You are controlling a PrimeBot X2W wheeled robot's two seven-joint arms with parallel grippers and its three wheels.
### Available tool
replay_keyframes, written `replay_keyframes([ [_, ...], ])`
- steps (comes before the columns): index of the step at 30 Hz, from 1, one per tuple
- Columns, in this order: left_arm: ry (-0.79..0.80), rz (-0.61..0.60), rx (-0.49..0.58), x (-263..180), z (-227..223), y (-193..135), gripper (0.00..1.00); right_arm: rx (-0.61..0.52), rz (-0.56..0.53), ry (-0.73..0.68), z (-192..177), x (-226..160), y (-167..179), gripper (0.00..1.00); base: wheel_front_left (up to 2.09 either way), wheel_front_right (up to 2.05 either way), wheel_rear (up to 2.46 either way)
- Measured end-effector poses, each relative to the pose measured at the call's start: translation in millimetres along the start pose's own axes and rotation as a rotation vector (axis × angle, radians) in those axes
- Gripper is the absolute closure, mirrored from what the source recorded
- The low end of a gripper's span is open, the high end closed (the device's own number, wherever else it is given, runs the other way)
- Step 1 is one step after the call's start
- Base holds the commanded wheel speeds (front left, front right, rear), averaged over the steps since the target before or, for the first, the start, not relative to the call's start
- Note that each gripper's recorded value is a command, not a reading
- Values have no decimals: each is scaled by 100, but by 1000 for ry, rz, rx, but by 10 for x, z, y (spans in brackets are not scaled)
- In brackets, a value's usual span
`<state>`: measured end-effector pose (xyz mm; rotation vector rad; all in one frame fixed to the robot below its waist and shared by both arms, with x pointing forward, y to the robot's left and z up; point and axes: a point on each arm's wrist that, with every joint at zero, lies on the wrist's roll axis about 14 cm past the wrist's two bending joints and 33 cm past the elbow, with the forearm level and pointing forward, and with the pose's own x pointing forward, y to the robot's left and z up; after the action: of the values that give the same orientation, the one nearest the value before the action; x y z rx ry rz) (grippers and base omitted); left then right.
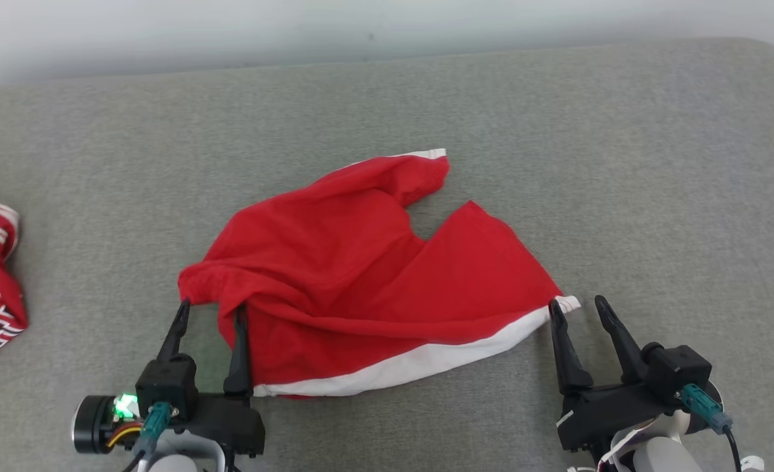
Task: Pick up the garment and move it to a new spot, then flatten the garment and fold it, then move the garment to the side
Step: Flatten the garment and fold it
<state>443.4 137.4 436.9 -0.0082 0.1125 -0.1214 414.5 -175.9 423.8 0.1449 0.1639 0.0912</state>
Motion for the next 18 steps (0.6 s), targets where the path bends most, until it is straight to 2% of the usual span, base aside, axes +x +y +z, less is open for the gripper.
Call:
replay_keyframes([
  [6, 9, 36, -11, -182, -36, 111, 0, 11, -3, 17, -48, 110, -8, 10, 0, 0, 0],
  [8, 18, 38, -13, -222, -68, 130, 0, 14, -2, 34, -103, 130, 3, 40, 0, 0, 0],
  [10, 24, 43, -14, -245, -87, 146, 0, 17, -6, 43, -134, 154, -6, 100, 0, 0, 0],
  [18, 42, 49, -25, -329, -138, 155, 0, 21, -44, 27, -83, 106, -113, 100, 0, 0, 0],
])
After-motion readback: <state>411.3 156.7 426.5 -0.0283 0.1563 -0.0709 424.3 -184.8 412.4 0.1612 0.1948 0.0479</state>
